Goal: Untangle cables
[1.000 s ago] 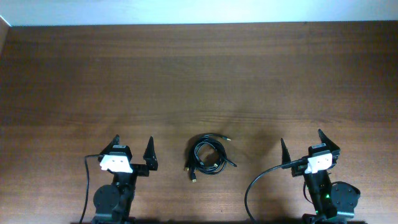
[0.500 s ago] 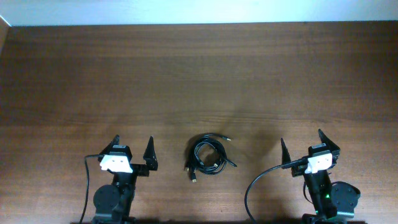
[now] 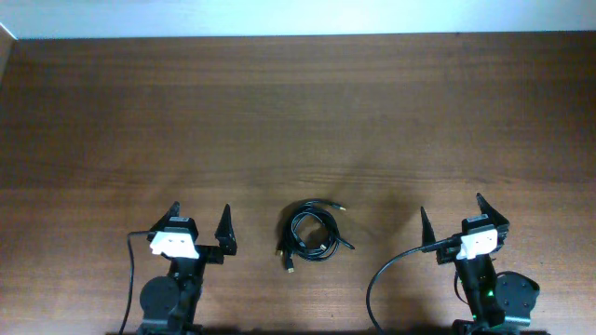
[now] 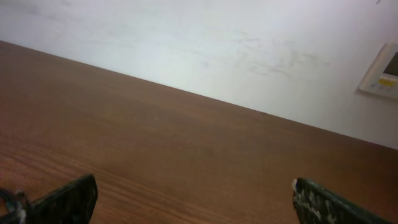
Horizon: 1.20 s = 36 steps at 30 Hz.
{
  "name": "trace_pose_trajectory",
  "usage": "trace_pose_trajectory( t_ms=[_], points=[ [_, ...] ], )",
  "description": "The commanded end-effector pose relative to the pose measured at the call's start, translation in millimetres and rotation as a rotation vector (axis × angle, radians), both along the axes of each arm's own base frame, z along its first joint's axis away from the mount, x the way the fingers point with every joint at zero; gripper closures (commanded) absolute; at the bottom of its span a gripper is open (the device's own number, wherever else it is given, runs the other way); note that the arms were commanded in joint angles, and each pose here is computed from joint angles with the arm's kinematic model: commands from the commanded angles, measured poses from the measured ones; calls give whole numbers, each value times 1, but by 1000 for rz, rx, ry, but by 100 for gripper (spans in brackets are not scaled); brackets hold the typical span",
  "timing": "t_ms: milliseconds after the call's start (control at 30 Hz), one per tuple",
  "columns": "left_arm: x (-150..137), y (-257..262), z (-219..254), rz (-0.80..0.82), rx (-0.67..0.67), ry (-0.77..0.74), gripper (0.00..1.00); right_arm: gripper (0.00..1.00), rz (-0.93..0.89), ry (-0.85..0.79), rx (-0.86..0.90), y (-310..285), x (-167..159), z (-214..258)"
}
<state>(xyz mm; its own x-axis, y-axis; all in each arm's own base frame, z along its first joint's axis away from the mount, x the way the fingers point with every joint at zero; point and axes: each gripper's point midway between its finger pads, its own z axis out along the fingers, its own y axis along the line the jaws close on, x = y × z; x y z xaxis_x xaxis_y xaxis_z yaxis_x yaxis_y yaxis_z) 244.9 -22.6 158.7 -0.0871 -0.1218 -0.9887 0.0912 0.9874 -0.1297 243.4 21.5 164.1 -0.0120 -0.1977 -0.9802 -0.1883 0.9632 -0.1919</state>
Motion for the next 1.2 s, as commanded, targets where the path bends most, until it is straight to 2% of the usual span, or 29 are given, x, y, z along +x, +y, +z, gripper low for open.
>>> trace_pose_trajectory(
  t_ms=[0, 233, 600, 1167],
  points=[
    [-1, -1, 4, -10, 11, -4, 1, 1, -5, 0, 3, 0, 0, -1],
    [-2, -4, 7, -26, 11, 9, 1, 1, -6, 0, 3, 0, 0, -1],
    [3, -4, 7, -27, 28, 111, 1, 1, -6, 0, 3, 0, 0, -1],
    [45, -15, -29, -85, 49, 485, 1, 1, -5, 0, 3, 0, 0, -1]
  ],
)
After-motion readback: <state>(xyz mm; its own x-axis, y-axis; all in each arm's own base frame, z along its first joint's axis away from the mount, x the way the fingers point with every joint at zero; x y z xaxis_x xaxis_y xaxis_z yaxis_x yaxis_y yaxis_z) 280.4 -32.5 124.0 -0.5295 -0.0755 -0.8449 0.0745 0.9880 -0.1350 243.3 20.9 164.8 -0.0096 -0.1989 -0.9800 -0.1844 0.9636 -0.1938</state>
